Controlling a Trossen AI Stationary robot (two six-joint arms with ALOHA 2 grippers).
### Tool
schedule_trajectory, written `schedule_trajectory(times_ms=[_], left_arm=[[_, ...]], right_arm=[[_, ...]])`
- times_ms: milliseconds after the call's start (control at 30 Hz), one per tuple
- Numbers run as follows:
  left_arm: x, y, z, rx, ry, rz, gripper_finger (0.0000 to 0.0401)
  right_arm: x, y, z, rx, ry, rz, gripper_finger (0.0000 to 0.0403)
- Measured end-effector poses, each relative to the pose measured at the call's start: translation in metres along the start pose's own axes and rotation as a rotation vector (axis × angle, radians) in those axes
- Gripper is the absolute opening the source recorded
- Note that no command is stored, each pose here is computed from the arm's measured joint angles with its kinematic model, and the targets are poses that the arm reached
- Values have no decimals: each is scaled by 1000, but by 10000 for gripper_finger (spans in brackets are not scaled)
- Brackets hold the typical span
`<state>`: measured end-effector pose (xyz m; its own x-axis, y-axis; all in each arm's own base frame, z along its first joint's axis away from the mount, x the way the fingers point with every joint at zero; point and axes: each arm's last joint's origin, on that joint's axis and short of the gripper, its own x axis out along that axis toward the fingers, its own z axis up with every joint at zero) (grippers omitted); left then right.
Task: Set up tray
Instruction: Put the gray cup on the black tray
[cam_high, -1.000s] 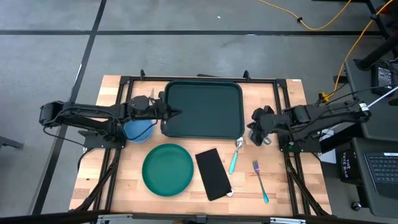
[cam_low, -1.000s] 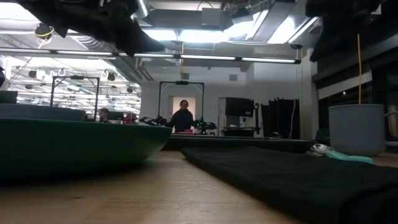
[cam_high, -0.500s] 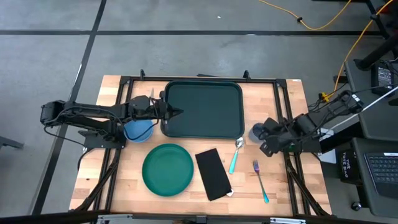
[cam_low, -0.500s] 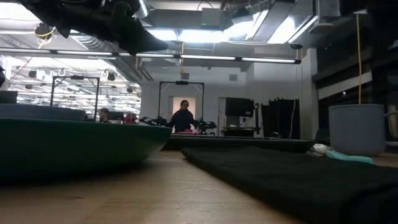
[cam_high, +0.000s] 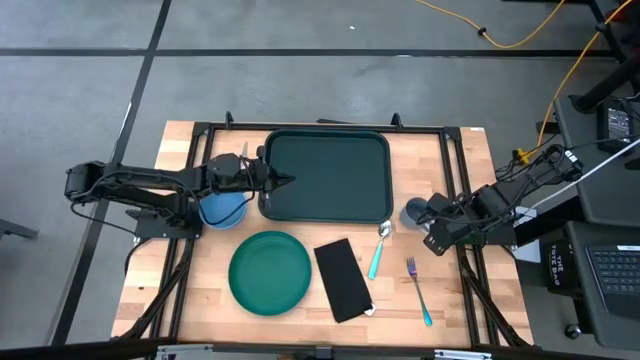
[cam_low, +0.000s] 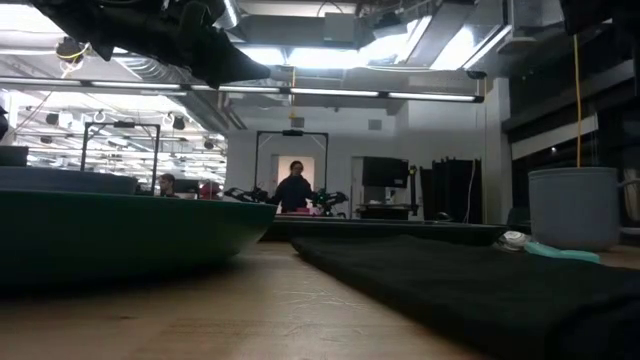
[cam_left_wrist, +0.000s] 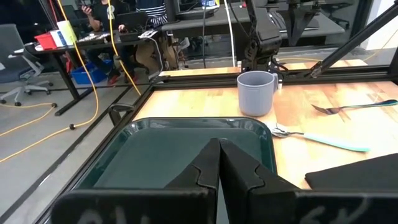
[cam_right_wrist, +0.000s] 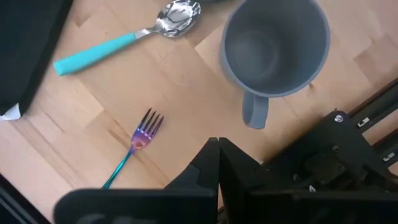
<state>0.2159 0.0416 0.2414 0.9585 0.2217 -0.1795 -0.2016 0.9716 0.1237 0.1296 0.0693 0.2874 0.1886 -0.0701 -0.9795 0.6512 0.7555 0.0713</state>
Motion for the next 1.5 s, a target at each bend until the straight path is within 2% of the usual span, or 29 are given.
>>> schedule_trajectory(times_ms=[467,1000,1167,1300,1500], left_arm=[[0,0,0,0,1,0,3],[0,2,0,34,8,53,3],[0,2,0,31,8,53,3],[0,2,0,27,8,53,3],[0,2,-1,26,9,53,3]], right_arm=[[0,-1,0,-1,-12,-12,14],[0,-2,-9,34,-78,-88,137],[2,2,-13,-3,-77,-115,172],[5,7,-15,-24,-84,-123,185],[10,14,-15,-34,-107,-147,183]])
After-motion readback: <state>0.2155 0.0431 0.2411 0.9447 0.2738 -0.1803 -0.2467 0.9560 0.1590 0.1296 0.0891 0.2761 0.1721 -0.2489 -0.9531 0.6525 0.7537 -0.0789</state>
